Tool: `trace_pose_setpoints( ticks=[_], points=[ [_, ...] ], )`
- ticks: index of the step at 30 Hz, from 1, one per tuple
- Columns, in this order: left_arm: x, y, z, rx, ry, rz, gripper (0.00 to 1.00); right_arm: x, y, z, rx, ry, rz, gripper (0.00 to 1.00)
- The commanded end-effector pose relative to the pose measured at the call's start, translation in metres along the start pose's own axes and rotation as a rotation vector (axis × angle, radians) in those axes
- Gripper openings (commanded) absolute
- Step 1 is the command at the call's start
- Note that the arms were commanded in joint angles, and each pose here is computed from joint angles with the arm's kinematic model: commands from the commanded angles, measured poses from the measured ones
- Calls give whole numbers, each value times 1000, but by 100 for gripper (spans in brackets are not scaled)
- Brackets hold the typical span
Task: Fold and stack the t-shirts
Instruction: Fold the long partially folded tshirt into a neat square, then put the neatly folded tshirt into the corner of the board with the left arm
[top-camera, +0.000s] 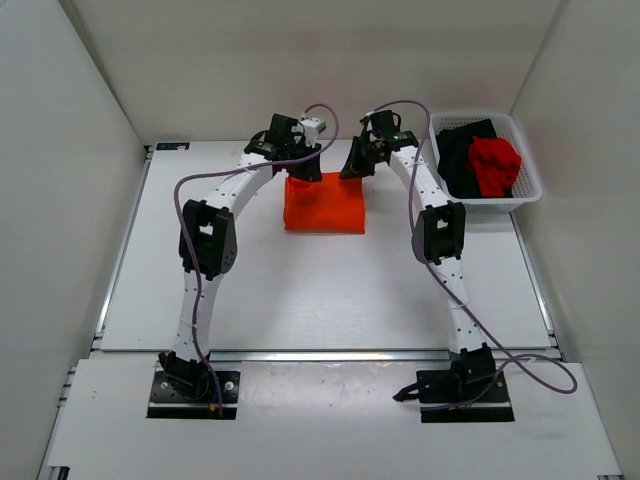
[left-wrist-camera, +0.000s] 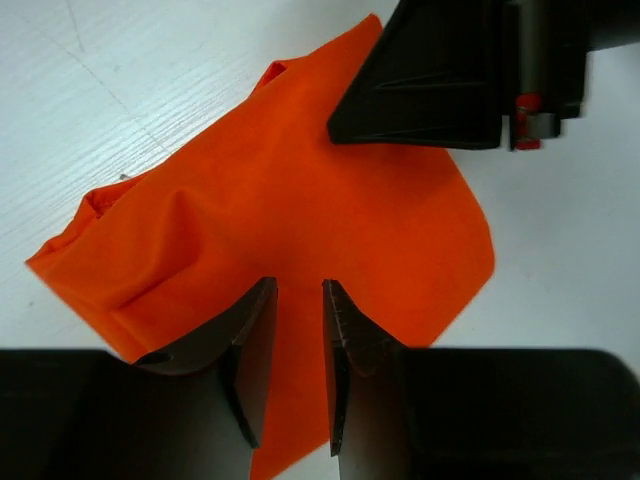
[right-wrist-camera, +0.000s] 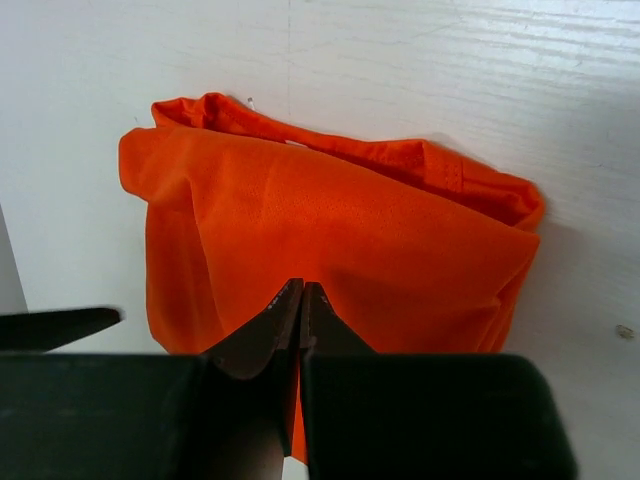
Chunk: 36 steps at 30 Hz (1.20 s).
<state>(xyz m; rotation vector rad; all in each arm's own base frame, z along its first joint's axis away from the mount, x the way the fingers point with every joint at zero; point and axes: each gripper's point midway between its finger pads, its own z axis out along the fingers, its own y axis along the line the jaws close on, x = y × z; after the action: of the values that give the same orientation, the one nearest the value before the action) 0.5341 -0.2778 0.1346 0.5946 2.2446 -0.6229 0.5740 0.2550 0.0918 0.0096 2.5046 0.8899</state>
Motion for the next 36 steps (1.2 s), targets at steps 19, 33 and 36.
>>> trace_pose_setpoints(
  ticks=[19,33,36],
  points=[
    [11,126,36,-410,-100,-80,57,15,-52,23,105,44,34,0],
    [-30,118,-35,-236,-153,-253,69,-41,-1,-38,83,-132,-47,28],
    [-27,98,-54,-112,-139,-315,94,-46,7,-64,139,-155,-107,41]
  ],
)
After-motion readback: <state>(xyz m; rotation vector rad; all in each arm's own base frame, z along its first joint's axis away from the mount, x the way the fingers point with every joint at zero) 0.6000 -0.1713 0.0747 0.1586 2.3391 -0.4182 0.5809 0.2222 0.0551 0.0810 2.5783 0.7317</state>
